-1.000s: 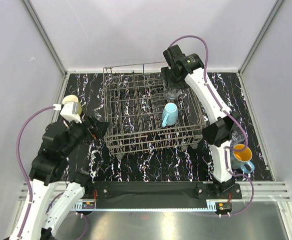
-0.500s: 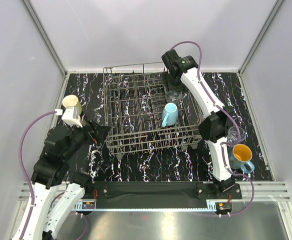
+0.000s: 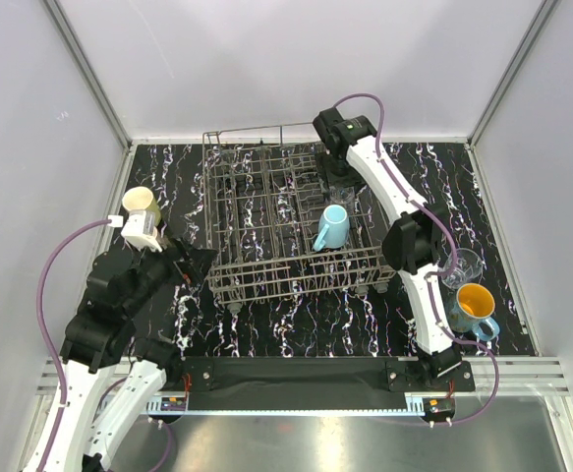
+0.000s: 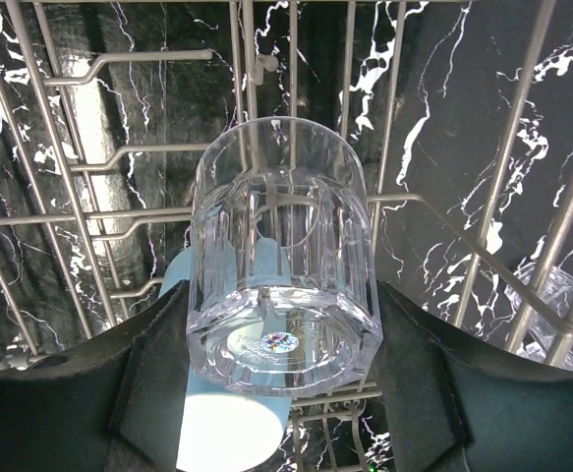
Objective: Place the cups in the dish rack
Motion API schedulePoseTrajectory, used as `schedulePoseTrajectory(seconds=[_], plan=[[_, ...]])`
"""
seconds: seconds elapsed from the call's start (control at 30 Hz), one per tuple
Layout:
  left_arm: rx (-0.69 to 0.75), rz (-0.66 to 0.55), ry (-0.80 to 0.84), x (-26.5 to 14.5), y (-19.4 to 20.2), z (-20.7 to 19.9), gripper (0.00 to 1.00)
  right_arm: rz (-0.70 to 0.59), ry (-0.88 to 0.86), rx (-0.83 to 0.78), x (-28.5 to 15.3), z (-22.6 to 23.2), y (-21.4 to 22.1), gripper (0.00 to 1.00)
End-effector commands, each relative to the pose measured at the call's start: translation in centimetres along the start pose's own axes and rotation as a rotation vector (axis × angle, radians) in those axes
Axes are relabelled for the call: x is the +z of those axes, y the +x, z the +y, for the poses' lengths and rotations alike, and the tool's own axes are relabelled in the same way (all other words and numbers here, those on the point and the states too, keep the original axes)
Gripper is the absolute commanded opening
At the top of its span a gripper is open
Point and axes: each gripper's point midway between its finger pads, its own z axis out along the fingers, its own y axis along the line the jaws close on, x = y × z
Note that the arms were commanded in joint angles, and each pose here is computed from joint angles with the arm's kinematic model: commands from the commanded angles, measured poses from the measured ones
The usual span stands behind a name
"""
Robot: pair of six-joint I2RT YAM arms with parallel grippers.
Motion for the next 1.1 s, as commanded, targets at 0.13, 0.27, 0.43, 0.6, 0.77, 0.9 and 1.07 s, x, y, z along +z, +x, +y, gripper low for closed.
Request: schedulePoseTrajectory(seconds=[0.13, 0.27, 0.43, 0.6, 0.77, 0.9, 1.07], plan=[[0.031, -0.014, -0.001, -0.5, -0.8, -0.2, 0.97, 0.048, -0.019, -0.016, 0.8, 0.0, 0.6, 0.29], [0.009, -0.007, 0.008, -0.3, -0.6, -0.4, 0.97, 0.068, -0.023, -0.026, 1.5, 0.0, 1.1, 0.56], [0.007, 0.005, -0.003, -0.3, -0.2, -0.1, 0.96, 0.035, -0.009, -0.033, 1.0, -0.4, 0.5, 0.91], [0.024, -0.016, -0.052, -1.0, -0.9, 0.5, 0.96, -0.013, -0.009, -0.041, -0.6, -0.7, -0.6, 1.00], [0.048, -0.033, -0.088, -1.9, -1.9, 0.8, 0.97, -0.161, -0.047, 0.006, -5.9, -1.3, -2.9, 1.00], [0.038, -0.048, -0.087, -2.1, -2.4, 0.6, 0.97, -0.308, 0.019, 0.065, -11.3, -4.0, -4.3, 1.00], [0.010, -0.017, -0.040, -1.2, -1.7, -0.1, 0.96, -0.458, 0.129, 0.170, -17.0, -8.7, -4.2, 1.00]])
